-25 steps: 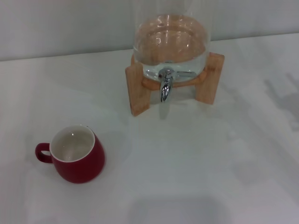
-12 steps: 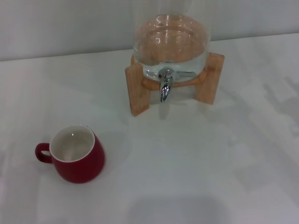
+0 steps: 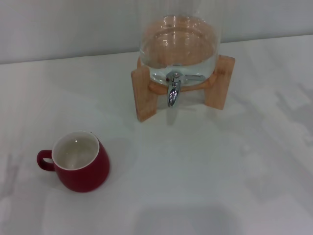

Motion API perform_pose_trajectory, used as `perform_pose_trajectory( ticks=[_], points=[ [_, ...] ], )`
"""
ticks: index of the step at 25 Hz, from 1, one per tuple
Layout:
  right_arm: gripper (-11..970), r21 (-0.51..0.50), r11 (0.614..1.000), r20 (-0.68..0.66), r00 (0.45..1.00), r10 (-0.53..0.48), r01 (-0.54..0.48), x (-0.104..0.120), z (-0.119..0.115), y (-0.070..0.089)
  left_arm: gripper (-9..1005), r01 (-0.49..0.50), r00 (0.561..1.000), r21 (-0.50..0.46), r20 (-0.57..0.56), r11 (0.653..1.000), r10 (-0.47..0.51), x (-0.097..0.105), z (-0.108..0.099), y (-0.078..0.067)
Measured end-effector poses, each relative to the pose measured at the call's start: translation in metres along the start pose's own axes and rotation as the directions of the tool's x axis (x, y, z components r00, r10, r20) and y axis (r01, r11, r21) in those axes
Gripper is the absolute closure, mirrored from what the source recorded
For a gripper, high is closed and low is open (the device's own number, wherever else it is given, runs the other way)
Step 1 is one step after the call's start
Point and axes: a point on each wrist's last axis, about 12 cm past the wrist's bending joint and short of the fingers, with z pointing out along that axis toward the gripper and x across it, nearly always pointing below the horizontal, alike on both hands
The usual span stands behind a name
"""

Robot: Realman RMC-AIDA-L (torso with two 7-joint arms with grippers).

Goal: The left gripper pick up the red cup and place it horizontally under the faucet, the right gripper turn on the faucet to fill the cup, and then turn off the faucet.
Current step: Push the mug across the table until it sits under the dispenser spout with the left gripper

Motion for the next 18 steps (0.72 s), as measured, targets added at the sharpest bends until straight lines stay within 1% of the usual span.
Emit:
perform_pose_trajectory(
  ticks=[3, 12, 18],
  points=[
    [201, -0.002, 1.0, -0.002, 1.0, 0.001, -0.001, 0.0, 0.0, 0.0, 185, -0.013, 1.0, -0.002, -0.025, 1.0, 0.013, 0.003, -0.009, 0.0],
    [202, -0.019, 1.0, -0.003, 1.0, 0.008, -0.008, 0.001, -0.002, 0.003, 191, -0.015, 0.998, 0.042, -0.065, 0.999, 0.018, 0.008, -0.019, -0.005],
    [202, -0.024, 1.0, -0.004, 1.0, 0.011, -0.011, 0.001, -0.002, 0.004, 194, -0.01, 0.996, 0.06, -0.087, 0.998, 0.015, 0.011, -0.023, -0.008]
  ],
)
